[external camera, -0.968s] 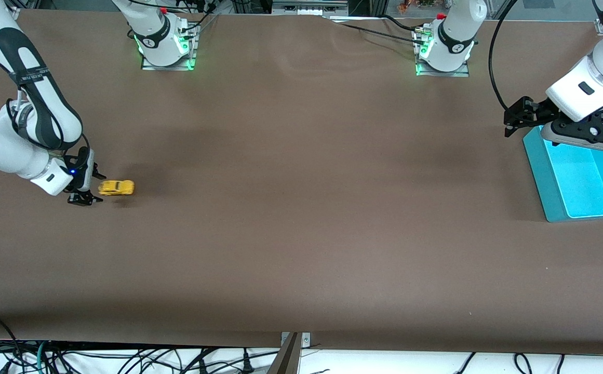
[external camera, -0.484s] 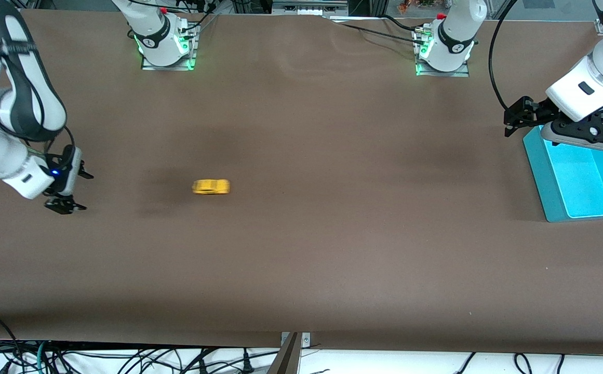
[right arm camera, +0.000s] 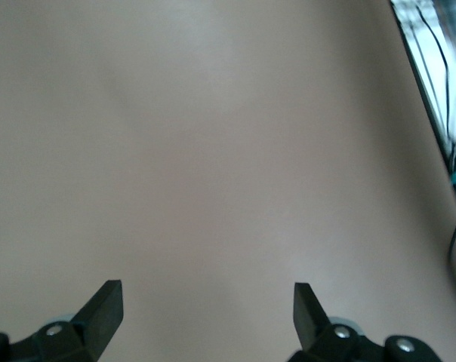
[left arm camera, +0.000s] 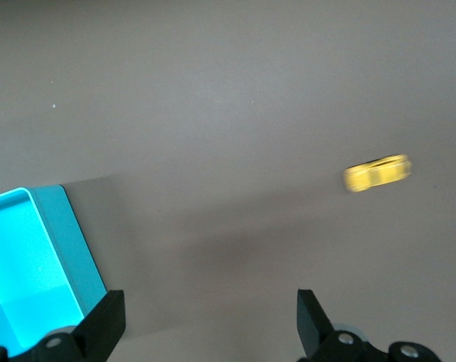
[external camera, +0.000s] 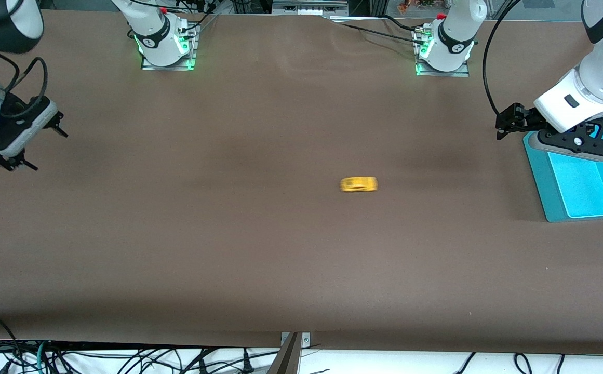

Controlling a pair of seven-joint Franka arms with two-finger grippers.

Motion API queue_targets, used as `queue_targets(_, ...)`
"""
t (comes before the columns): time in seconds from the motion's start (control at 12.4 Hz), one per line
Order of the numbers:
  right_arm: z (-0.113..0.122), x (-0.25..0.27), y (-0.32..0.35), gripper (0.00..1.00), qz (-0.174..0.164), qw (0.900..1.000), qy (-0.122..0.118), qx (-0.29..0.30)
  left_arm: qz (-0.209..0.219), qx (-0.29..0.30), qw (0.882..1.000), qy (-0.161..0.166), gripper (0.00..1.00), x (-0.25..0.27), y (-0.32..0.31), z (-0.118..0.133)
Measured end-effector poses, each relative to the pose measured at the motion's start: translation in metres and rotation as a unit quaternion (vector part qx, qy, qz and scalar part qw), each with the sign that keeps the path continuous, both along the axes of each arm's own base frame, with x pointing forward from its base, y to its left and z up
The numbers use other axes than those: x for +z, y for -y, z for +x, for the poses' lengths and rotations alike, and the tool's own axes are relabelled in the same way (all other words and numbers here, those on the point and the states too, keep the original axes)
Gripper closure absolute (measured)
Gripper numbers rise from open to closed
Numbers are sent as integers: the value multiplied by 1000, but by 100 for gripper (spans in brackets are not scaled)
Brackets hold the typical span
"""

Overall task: Wind and store yellow beetle car
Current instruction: 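Raise the right gripper away while the left gripper moves toward the car, then lower the left gripper onto the yellow car beside the tray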

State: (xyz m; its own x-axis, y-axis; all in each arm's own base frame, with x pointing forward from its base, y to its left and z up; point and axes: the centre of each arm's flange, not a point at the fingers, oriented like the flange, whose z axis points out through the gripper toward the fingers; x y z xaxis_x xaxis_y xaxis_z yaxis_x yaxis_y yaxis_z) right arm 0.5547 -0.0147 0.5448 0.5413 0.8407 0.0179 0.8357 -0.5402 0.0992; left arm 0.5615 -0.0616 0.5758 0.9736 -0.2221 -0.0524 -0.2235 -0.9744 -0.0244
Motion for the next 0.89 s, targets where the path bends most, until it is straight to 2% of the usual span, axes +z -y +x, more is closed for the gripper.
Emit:
queue_targets(0.16,-3,8,-5,0,11,992,-6,-125,0,0,1000,0,0,0,0,0)
queue_targets(0.4,-11,13,-14,0,26,956,-20,-290,0,0,1000,-4,0,-1,0,-1)
queue_targets(0.56,-15,17,-22,0,28,942,-22,-335,1,0,1000,-9,0,-1,0,-2)
queue_targets(0.89,-17,19,-20,0,33,929,-24,-368,2,-1,1000,-14,0,-3,1,-3)
